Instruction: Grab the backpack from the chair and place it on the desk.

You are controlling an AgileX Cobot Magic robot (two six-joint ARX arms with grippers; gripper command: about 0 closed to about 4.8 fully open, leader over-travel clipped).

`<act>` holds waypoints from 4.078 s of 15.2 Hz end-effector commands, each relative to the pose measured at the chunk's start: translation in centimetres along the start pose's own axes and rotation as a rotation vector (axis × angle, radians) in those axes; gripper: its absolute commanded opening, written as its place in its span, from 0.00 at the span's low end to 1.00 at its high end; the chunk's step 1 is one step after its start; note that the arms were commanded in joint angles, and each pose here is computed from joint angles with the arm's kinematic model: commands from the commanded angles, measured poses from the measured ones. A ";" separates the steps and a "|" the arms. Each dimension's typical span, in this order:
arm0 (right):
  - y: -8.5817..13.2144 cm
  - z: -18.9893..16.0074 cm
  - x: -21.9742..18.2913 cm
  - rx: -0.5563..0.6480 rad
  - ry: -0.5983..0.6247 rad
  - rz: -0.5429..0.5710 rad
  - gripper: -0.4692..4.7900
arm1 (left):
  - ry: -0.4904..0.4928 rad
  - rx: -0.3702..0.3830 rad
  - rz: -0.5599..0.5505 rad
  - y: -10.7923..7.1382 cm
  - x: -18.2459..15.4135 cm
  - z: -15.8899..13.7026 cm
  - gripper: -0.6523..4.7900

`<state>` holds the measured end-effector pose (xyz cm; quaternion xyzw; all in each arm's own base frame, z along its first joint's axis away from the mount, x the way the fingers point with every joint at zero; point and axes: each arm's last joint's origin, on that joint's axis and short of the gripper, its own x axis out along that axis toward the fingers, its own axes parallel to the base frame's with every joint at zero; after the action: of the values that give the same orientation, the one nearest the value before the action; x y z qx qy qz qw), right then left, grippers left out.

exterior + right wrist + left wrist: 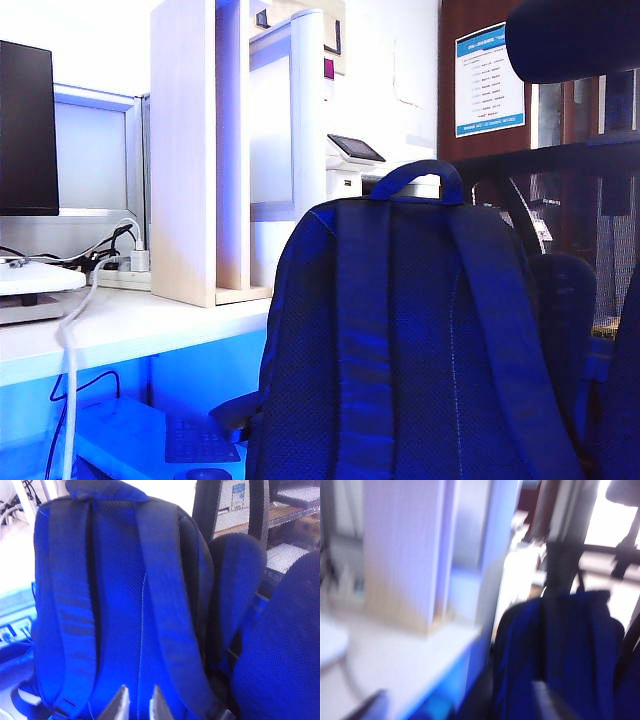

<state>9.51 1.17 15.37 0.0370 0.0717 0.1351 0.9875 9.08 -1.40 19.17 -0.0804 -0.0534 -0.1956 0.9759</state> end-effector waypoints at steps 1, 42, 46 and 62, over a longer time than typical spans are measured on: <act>0.1 1.3 -0.1 0.092 -0.127 0.024 0.40 | -0.073 -0.019 -0.028 -0.4 -0.2 1.8 0.87; 0.9 0.9 -0.3 0.519 0.051 0.296 0.61 | 0.370 0.274 -0.403 -4.0 37.0 12.3 0.11; 1.3 1.0 -0.5 0.509 0.087 0.437 0.60 | 0.160 0.343 -0.239 -5.1 29.7 23.3 0.11; 2.9 4.8 -2.1 0.590 0.115 0.635 0.50 | -0.169 0.347 0.697 19.1 14.4 34.5 0.14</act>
<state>7.54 3.14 20.48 0.3260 0.1453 0.4076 0.8405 28.02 16.83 50.77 0.0386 -0.0854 0.1552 0.9834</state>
